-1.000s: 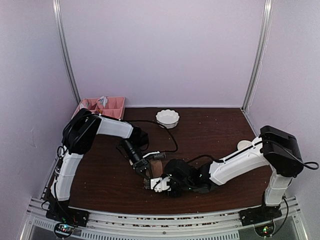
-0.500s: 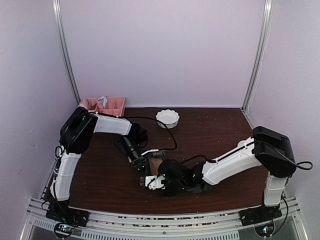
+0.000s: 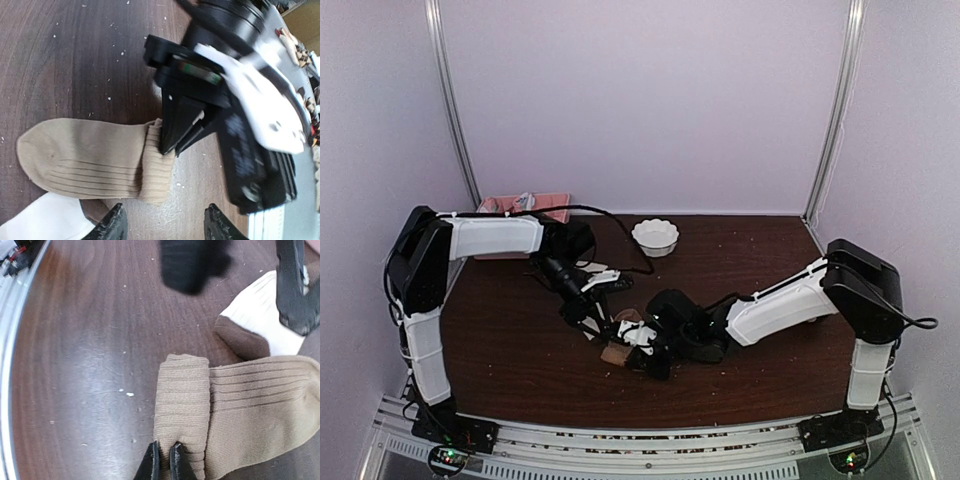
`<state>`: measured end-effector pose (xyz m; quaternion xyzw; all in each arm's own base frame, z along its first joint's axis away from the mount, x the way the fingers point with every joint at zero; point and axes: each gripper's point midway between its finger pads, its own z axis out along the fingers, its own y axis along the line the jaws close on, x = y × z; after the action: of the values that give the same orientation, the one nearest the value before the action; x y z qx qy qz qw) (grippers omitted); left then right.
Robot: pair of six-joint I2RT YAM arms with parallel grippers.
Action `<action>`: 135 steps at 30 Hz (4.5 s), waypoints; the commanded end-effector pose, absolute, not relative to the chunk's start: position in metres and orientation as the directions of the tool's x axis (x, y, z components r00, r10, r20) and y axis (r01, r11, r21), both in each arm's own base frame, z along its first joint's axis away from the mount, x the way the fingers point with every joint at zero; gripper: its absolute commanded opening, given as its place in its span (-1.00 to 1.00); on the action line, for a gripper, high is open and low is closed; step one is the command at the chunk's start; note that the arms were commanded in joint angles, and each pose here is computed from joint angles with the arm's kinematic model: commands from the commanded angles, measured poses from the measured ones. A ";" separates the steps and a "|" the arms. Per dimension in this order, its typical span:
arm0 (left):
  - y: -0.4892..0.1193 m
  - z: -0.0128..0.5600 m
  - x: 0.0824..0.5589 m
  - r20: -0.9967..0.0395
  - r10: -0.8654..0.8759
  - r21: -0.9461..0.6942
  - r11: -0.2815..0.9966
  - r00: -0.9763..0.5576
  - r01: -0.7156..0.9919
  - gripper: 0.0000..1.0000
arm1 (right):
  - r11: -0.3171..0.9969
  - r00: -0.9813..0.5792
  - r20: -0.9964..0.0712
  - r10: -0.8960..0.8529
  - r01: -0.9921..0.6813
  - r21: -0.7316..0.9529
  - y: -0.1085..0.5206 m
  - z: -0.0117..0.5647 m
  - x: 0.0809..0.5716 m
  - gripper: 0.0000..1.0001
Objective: Roll the socks
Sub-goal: Roll the sock at the center of the board.
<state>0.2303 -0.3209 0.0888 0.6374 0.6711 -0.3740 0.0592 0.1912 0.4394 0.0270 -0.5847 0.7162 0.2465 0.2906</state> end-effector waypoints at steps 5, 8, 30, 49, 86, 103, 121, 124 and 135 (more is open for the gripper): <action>-0.311 0.083 0.219 -0.610 0.790 -0.315 -0.181 -0.053 0.932 0.04 | 0.335 -0.559 -0.396 -0.728 -0.795 0.506 0.396 -0.029 0.145 -1.00; -0.312 0.083 0.212 -0.612 0.791 -0.302 -0.200 -0.028 0.932 0.03 | 0.401 -0.665 -0.349 -0.660 -0.705 0.585 0.397 -0.031 0.157 -1.00; -0.348 0.032 0.220 -0.443 0.871 0.018 -0.229 0.213 0.973 -0.15 | 0.433 -0.870 -0.188 -0.457 -0.402 0.807 0.403 -0.021 0.185 -1.00; -0.349 0.019 0.198 -0.423 0.887 -0.098 -0.250 0.187 0.963 -0.11 | 0.463 -0.919 -0.157 -0.361 -0.323 0.825 0.409 -0.012 0.203 -0.98; -0.349 0.064 0.199 -0.479 0.819 0.102 -0.305 0.316 0.947 0.13 | 0.499 -0.961 -0.046 -0.272 -0.181 0.847 0.403 -0.023 0.199 -1.00; -0.347 0.018 0.215 -0.368 0.888 0.075 -0.267 0.276 0.961 -0.09 | 0.484 -0.961 -0.042 -0.272 -0.174 0.858 0.404 -0.019 0.198 -1.00; -0.343 0.012 0.205 -0.419 0.907 -0.361 -0.127 -0.039 0.924 -0.98 | 0.544 -0.932 -0.300 -0.205 -0.363 0.757 0.374 0.004 0.216 -0.48; -0.338 0.003 0.204 -0.387 0.913 -0.465 -0.076 -0.125 0.882 -0.95 | 0.574 -0.914 -0.345 -0.215 -0.404 0.712 0.362 0.004 0.216 -0.50; -0.335 -0.007 0.208 -0.288 0.912 -0.653 0.036 -0.292 0.757 -0.91 | 0.709 -0.792 -0.584 -0.180 -0.516 0.481 0.313 0.032 0.237 -0.07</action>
<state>0.2201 -0.3529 0.0168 0.6123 0.6883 -0.3872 -0.0377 0.2199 0.3478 0.0349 -0.1977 0.8682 0.4146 0.1877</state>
